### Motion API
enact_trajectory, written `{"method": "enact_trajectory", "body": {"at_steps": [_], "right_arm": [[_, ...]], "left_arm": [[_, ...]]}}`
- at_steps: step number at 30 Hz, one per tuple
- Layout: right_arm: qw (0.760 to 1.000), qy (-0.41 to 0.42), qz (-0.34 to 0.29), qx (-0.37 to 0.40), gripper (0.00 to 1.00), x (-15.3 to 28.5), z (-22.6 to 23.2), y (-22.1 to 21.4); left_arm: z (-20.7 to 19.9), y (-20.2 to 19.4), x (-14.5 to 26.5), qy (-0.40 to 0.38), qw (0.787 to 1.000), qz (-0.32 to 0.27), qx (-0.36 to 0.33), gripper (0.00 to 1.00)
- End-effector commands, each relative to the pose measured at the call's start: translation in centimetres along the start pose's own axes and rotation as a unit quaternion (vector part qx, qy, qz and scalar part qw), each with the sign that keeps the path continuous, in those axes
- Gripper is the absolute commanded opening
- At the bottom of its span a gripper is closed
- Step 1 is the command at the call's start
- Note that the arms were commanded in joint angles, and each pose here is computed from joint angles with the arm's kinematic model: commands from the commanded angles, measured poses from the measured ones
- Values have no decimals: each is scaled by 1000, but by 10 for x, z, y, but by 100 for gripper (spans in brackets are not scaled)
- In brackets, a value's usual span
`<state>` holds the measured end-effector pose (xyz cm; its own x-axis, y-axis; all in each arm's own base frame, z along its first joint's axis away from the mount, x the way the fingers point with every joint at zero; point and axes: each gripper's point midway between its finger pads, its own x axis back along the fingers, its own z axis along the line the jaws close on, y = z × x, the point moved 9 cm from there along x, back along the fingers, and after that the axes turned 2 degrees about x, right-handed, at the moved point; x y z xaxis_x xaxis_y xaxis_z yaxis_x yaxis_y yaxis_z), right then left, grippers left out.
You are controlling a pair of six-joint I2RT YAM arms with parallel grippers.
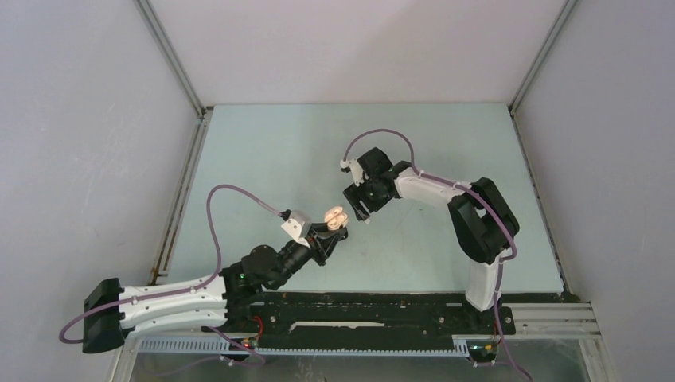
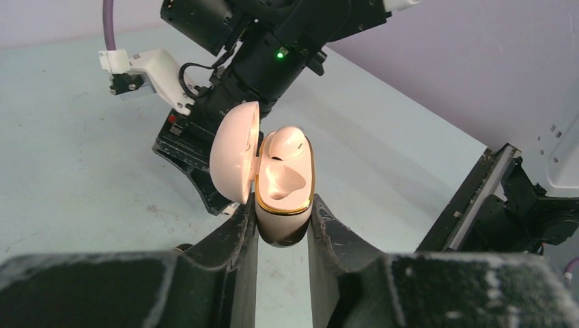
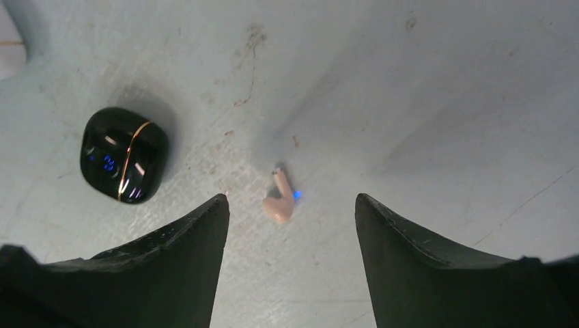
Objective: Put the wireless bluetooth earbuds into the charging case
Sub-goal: Pick up the earbud from the center of the board.
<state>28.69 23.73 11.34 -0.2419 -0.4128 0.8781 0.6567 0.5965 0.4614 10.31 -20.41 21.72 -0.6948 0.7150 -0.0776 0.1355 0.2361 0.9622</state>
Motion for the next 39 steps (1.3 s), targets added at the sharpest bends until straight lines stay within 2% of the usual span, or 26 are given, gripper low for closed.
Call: {"method": "enact_trajectory", "body": {"at_steps": [1, 10, 20, 27, 32, 39], "right_arm": [[1000, -24, -11, 2, 70, -9, -7, 14], [999, -37, 14, 10, 70, -10, -10, 5], [999, -36, 28, 17, 56, -6, -11, -5], [999, -38, 27, 17, 51, -1, -11, -9], [999, -35, 29, 14, 43, -1, -12, -11], [999, -27, 33, 14, 37, -3, -12, -13]], "left_arm": [[-6, 9, -2, -10, 1000, -13, 21, 0], [-8, 8, -4, -14, 1000, -13, 19, 0], [-10, 8, -6, -19, 1000, -13, 20, 0], [-10, 7, -6, -20, 1000, -12, 21, 0], [-11, 7, -7, -21, 1000, -12, 20, 0], [-11, 6, -8, -23, 1000, -11, 18, 0]]}}
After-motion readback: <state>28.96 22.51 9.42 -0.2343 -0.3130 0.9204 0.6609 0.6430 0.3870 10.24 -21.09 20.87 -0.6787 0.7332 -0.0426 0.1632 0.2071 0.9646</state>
